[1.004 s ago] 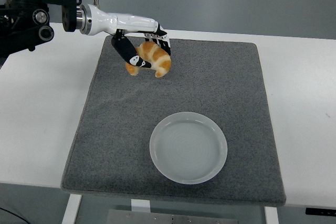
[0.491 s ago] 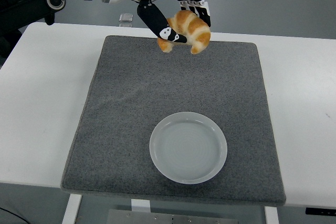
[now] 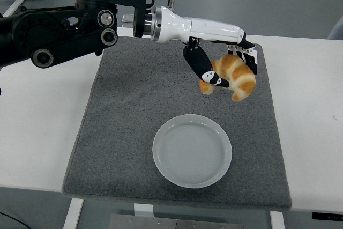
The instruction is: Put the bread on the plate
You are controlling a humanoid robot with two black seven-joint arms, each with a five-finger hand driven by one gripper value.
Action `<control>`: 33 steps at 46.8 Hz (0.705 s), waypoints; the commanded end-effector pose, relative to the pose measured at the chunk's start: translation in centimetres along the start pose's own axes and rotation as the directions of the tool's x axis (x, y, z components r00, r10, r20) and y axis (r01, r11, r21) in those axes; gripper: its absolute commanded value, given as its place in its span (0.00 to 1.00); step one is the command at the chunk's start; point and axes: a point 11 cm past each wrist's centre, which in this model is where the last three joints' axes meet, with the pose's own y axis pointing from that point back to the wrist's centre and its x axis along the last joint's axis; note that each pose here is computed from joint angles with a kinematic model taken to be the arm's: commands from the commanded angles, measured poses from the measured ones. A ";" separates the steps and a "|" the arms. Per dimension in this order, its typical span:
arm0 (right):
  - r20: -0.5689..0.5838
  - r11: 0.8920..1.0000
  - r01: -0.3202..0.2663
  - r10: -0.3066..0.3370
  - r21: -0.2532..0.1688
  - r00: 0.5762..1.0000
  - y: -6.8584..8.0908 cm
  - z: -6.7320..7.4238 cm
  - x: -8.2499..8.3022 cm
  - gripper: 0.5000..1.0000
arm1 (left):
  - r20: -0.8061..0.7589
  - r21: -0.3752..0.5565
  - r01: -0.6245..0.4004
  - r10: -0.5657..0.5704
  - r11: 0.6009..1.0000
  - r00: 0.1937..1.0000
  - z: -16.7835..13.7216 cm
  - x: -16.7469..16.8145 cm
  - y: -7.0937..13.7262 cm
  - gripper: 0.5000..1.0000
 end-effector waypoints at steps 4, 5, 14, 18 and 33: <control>0.000 1.000 0.000 0.000 0.000 1.000 0.0 0.0 0.0 0.90 | -0.029 -0.017 0.047 -0.047 0.999 0.998 0.0 -1.9 -1.0 0.00; 0.000 1.000 0.000 0.000 0.000 1.000 0.0 0.0 0.0 0.90 | -0.033 -0.017 0.058 -0.058 0.998 0.998 -0.1 -2.2 -1.1 0.00; 0.000 1.000 0.000 0.000 0.000 1.000 0.0 0.0 0.0 0.90 | -0.049 0.010 0.144 -0.143 0.990 0.988 -1.4 -5.6 -1.3 0.00; 0.000 1.000 0.000 0.000 0.000 1.000 0.0 0.0 0.0 0.90 | -0.053 0.007 0.196 -0.195 0.981 0.979 -1.6 -7.6 -1.4 0.00; 0.000 1.000 0.000 0.000 0.000 1.000 0.0 0.0 0.0 0.90 | -0.044 0.058 0.304 -0.302 0.951 0.952 -4.0 -12.9 -0.8 0.00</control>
